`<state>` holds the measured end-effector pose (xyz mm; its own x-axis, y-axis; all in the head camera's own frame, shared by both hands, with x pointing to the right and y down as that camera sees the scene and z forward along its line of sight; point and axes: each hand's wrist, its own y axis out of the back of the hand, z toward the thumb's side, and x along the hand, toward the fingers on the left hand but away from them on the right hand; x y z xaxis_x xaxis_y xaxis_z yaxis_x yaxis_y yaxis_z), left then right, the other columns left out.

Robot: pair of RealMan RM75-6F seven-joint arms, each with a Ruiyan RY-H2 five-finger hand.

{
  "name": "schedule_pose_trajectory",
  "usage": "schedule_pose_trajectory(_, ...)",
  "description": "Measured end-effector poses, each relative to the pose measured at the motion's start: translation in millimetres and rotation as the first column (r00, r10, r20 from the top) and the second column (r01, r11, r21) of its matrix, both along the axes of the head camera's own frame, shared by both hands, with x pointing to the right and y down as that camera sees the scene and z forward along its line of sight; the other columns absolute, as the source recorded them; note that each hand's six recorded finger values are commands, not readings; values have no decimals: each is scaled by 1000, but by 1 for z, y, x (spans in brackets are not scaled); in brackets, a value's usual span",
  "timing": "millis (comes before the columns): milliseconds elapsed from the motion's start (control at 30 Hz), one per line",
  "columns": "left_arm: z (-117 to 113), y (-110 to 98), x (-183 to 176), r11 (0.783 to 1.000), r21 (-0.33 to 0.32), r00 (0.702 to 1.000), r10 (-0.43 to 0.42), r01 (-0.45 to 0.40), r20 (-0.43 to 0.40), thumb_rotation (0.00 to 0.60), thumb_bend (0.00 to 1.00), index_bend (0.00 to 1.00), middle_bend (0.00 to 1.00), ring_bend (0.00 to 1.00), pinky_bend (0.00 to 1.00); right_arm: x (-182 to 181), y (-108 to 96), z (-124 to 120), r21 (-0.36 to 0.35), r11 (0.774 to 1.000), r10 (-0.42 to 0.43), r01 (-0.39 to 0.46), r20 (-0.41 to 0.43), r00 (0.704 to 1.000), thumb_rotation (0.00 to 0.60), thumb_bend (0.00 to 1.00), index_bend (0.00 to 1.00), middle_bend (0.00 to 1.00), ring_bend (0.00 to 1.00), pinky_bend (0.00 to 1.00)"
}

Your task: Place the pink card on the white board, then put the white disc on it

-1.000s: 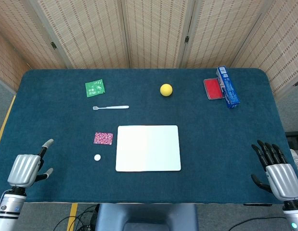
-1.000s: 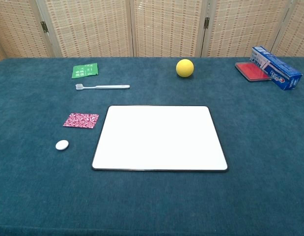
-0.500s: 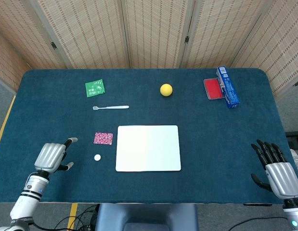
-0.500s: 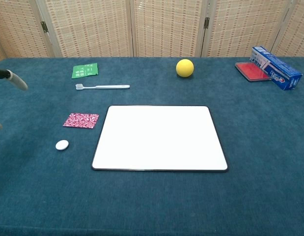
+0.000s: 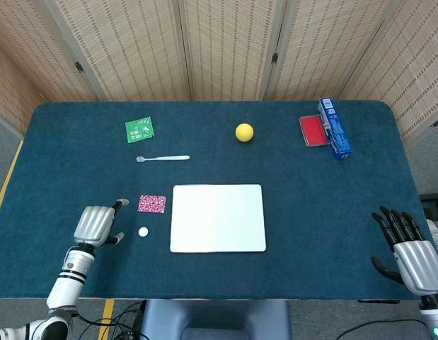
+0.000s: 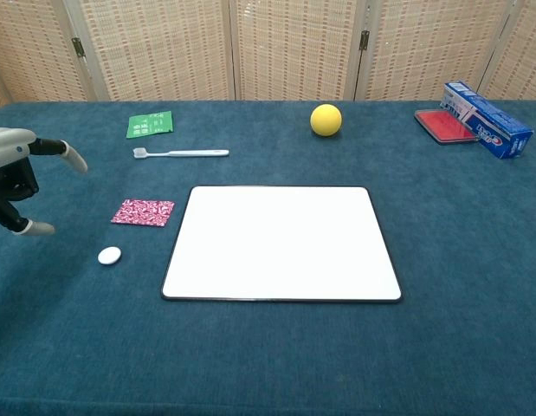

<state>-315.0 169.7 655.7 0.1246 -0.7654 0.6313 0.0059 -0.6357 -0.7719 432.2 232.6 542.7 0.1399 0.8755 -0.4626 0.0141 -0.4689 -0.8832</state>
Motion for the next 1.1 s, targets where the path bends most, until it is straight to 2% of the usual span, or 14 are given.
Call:
schedule_pose_trajectory(167, 6, -5, 5, 999, 36, 1000, 0, 0, 14, 600, 247, 298, 1000, 1000, 1000, 0, 0, -1, 2, 1000, 1, -1, -1, 1000, 600, 195, 0, 0, 0, 0)
schedule_pose_trajectory(400, 19, -6, 15, 999, 37, 999, 4, -6, 54, 600, 247, 296, 1000, 1000, 1000, 1, 0, -2, 4, 1000, 2, -2, 0, 1000, 600, 195, 0, 0, 0, 0)
schedule_pose_trajectory(1100, 50, -31, 49, 999, -31, 994, 20, -17, 104, 600, 247, 316, 1000, 1000, 1000, 9, -4, -3, -2, 1000, 26, -26, 12, 1000, 600, 195, 0, 0, 0, 0)
